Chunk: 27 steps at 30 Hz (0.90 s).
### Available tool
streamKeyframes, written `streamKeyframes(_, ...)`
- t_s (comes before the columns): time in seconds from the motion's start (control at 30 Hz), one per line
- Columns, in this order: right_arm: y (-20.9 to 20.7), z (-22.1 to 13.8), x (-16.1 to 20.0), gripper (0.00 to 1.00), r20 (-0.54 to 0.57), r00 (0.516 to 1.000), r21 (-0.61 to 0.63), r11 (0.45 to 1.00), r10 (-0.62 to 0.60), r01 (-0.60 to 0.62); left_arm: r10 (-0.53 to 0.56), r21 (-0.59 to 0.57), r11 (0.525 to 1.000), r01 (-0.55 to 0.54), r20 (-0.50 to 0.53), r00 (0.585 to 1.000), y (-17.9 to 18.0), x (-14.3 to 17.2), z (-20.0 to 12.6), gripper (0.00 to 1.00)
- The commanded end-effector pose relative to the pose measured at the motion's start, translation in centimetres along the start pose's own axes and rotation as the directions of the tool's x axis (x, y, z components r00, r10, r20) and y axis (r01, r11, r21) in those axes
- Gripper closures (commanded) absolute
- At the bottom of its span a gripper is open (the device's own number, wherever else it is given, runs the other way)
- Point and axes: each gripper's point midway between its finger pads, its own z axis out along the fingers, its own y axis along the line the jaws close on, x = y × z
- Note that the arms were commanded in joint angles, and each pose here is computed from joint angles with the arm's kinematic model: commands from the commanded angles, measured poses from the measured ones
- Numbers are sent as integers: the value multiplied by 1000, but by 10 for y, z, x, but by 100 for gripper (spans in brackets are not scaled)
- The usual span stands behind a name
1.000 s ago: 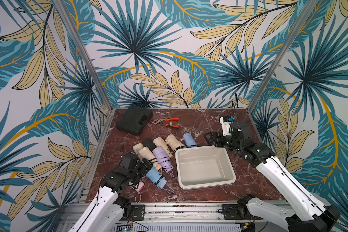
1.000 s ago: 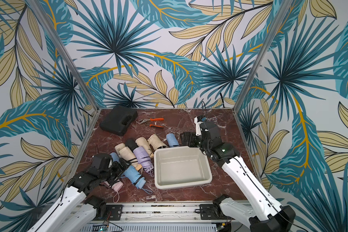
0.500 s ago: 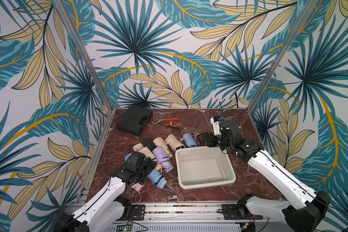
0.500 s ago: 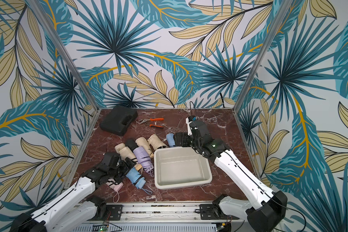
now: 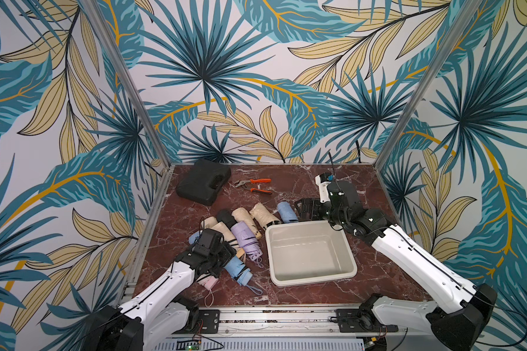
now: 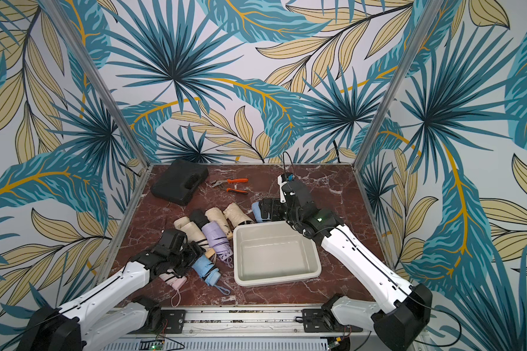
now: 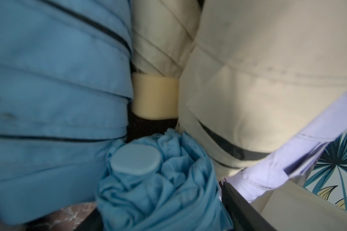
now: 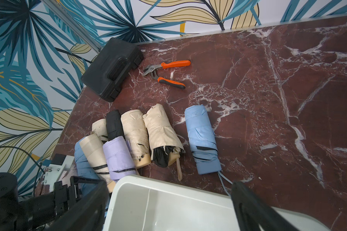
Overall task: Put the umbrella into the storage box
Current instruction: Pick up the umbrella from the center of the board.
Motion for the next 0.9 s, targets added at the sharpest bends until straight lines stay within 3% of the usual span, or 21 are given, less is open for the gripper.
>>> streamKeyframes(0.0, 3, 2, 0, 3, 18, 1000, -7, 1000, 6, -6, 41, 48, 998, -42, 20, 999, -17, -5, -9, 32)
streamKeyframes(0.13, 5, 2, 7, 3, -5, 1000, -8, 1000, -25, 25, 37, 47, 998, -39, 33, 999, -10, -3, -14, 44)
streamKeyframes(0.33, 10, -6, 7, 3, 2, 999, -29, 998, -52, 52, 24, 51, 998, -26, 31, 999, -7, -1, -16, 53)
streamKeyframes(0.57, 42, -21, 12, 3, 4, 996, -172, 981, -85, 85, 56, 78, 995, -56, 10, 998, -20, 5, -48, 63)
streamKeyframes(0.73, 85, -29, 21, 3, 33, 987, -330, 931, -156, 158, 67, 103, 992, -76, 93, 993, -29, -4, -88, 69)
streamKeyframes(0.87, 128, -33, 34, 3, 117, 960, -447, 850, -254, 279, 43, 176, 981, -77, 191, 981, -51, -18, -122, 70)
